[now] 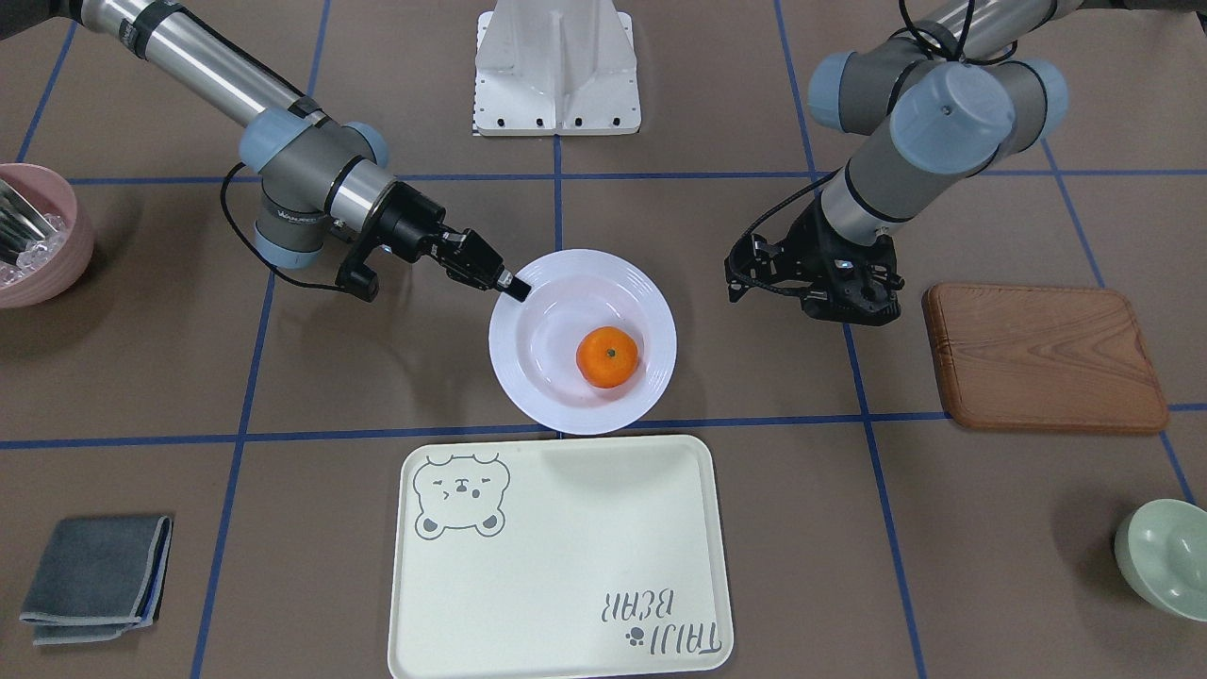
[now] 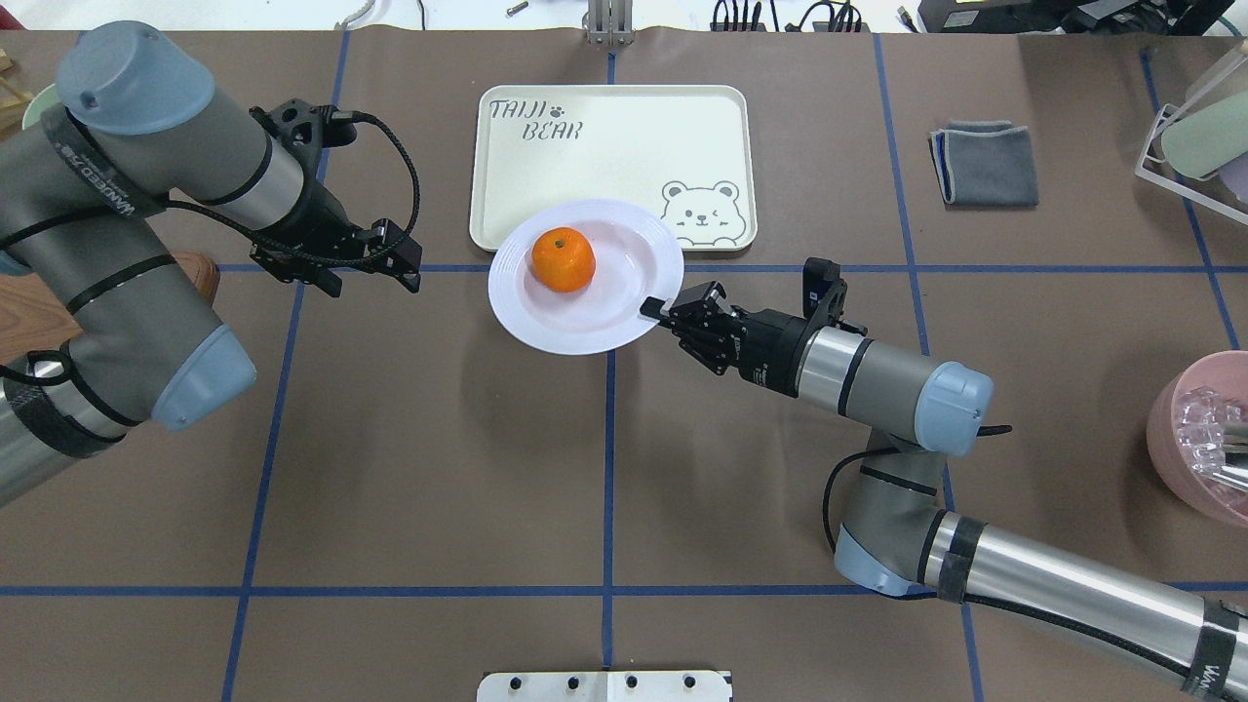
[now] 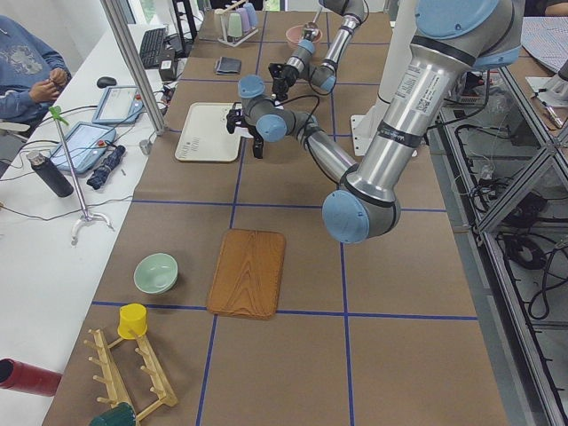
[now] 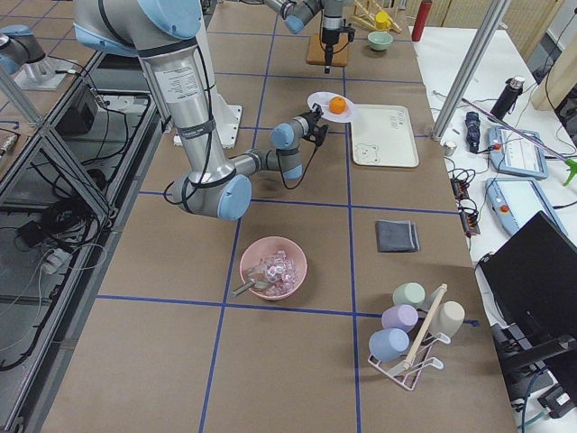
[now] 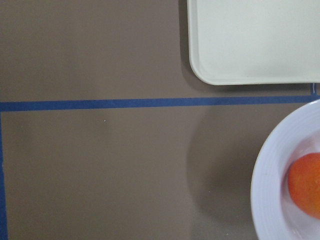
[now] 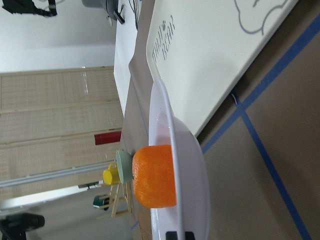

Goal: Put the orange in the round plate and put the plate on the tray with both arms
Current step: 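Slide the plate with the right gripper farther from the robot onto the bear tray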

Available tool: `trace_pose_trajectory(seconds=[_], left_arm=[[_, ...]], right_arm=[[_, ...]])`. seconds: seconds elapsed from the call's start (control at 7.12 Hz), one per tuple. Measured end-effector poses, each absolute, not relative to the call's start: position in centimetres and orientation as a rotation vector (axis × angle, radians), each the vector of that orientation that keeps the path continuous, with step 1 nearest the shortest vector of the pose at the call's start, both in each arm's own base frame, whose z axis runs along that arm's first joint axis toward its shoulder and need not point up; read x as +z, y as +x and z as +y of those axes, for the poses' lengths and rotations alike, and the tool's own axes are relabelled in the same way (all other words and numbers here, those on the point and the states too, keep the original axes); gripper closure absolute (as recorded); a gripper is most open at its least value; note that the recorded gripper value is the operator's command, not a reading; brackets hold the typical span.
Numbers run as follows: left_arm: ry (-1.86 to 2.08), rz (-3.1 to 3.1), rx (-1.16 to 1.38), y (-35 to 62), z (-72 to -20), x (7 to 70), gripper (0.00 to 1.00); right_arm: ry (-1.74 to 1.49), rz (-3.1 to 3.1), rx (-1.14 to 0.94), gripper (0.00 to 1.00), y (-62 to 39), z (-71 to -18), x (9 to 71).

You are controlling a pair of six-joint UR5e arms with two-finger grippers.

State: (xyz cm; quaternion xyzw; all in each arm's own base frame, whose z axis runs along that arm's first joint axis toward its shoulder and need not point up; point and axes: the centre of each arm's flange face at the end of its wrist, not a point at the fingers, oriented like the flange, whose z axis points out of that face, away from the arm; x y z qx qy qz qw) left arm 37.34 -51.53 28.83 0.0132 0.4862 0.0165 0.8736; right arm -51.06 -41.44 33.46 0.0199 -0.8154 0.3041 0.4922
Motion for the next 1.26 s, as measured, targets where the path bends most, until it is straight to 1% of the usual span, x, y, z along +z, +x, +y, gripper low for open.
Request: trace_pose_trajectory(seconds=[0.28, 0.56, 0.7, 1.26], left_arm=[[0.033, 1.016, 0.027, 36.2, -51.1, 29.3, 0.03], [0.036, 1.018, 0.027, 35.7, -50.7, 29.4, 0.03], [0.038, 1.019, 0.027, 35.5, -50.6, 29.4, 0.03], [0.041, 1.02, 0.025, 35.0, -50.3, 29.5, 0.03]], right_arm=[[0.153, -1.962, 0.938, 1.0, -52.7, -43.9, 33.4], [0.248, -1.842, 1.066, 1.0, -56.1, -46.8, 30.8], [0.278, -1.773, 1.116, 1.0, -57.2, -48.0, 29.7], [0.312, -1.608, 1.223, 1.0, -60.6, -51.2, 29.3]])
